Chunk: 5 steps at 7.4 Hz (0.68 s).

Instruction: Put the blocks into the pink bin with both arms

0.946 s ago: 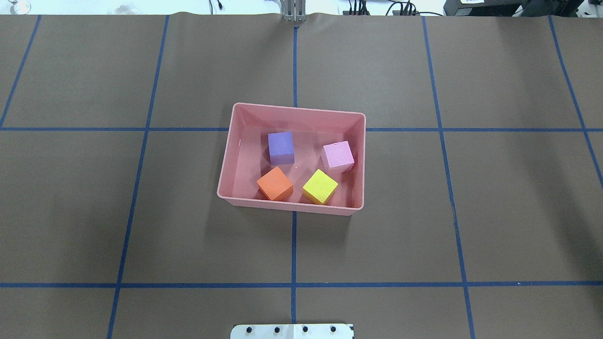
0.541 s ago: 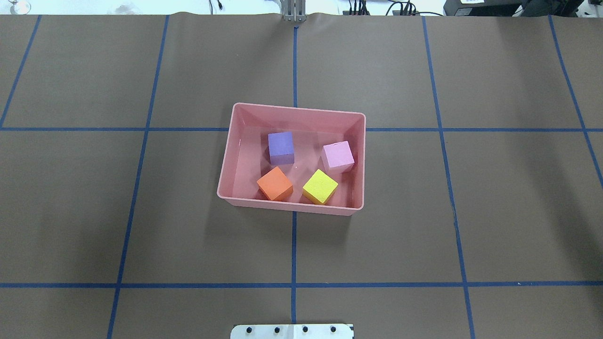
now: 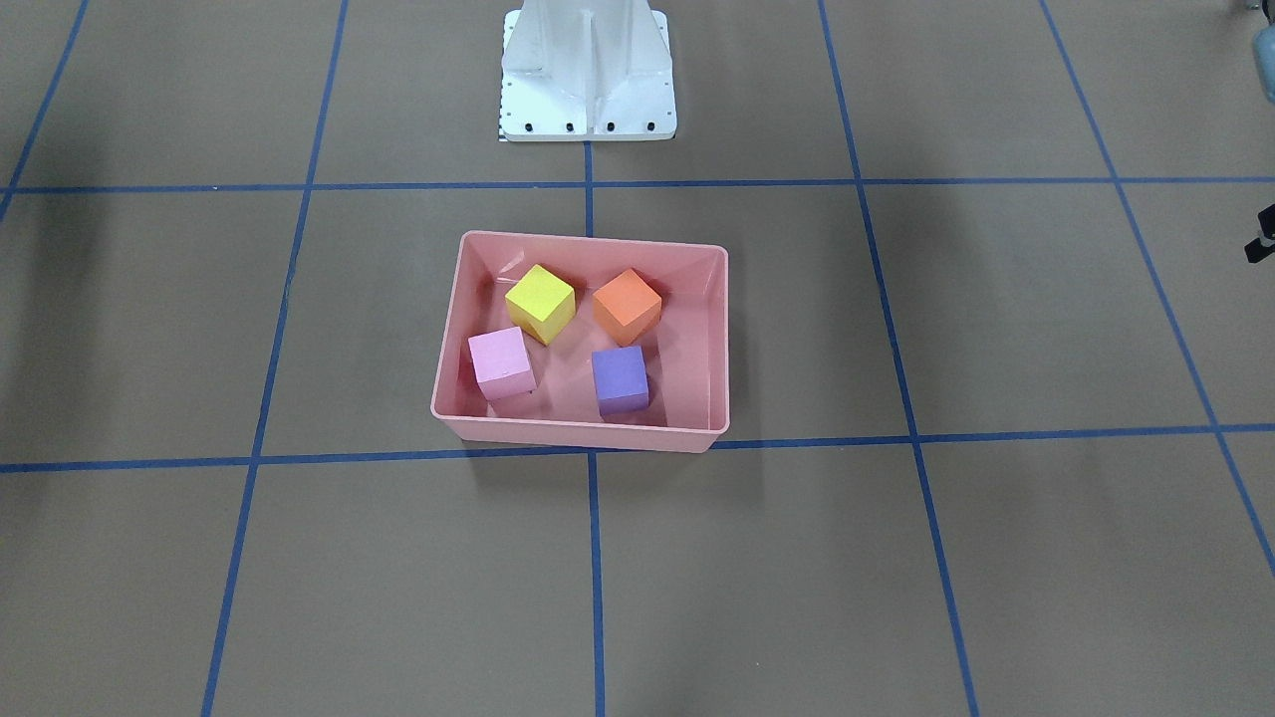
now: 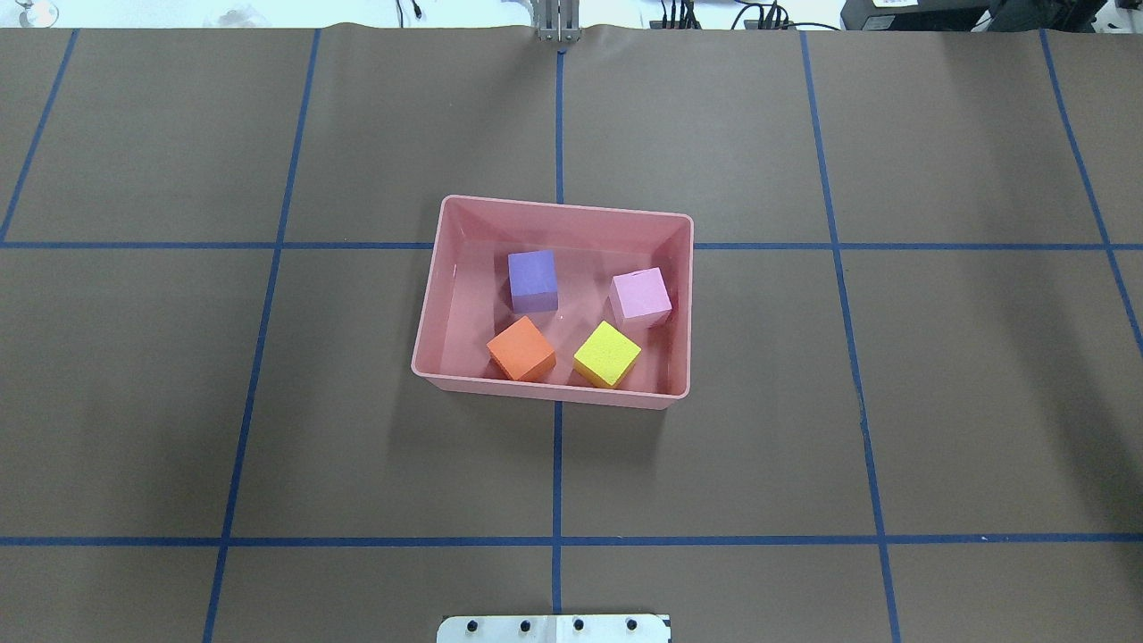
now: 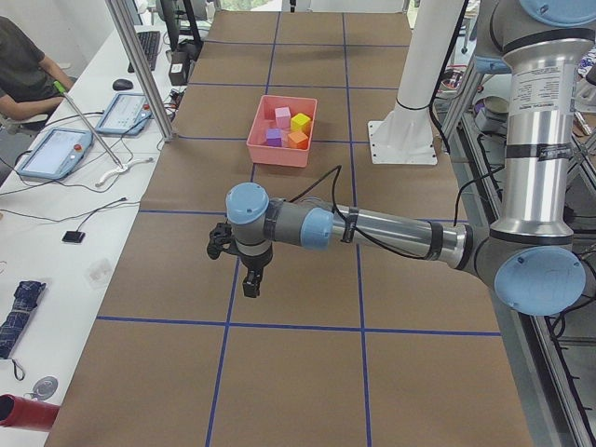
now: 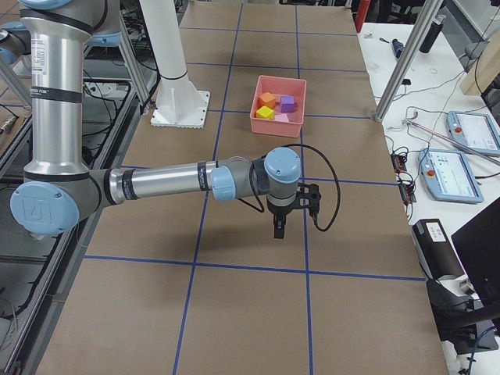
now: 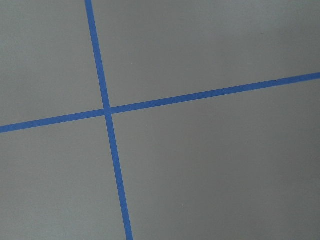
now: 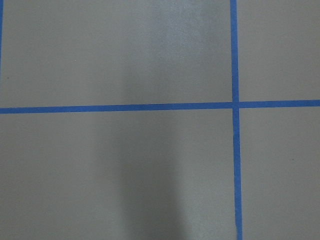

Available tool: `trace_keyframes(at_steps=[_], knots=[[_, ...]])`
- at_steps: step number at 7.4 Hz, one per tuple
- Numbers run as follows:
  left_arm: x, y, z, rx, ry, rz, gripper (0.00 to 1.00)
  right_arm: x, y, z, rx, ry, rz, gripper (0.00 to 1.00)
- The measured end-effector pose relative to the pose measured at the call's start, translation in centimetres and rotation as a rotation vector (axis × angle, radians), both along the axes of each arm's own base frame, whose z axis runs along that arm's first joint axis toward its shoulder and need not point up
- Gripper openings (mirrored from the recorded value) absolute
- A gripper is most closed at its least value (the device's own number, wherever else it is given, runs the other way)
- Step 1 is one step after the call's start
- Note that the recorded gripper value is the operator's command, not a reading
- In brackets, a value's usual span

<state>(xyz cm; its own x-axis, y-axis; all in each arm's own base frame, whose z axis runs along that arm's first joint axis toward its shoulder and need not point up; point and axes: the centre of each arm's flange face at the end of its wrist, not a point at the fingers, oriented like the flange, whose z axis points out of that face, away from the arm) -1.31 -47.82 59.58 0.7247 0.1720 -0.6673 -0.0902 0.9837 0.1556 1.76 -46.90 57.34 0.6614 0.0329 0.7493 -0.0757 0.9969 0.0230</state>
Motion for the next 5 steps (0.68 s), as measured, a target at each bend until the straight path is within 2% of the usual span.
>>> trace_keyframes(at_steps=[1, 3, 5], knots=[[-0.5, 1.1, 1.7, 0.015, -0.04, -0.012, 1.0, 0.1, 0.0, 0.2, 0.0, 0.016, 0.002, 1.0], [-0.8, 2.3, 3.0, 0.004, -0.033, -0.024, 1.0, 0.1, 0.0, 0.9, -0.006, 0.028, -0.001, 1.0], [-0.9, 2.8, 3.5, -0.063, -0.005, -0.071, 1.0, 0.1, 0.3, 2.7, -0.042, 0.032, -0.002, 1.0]])
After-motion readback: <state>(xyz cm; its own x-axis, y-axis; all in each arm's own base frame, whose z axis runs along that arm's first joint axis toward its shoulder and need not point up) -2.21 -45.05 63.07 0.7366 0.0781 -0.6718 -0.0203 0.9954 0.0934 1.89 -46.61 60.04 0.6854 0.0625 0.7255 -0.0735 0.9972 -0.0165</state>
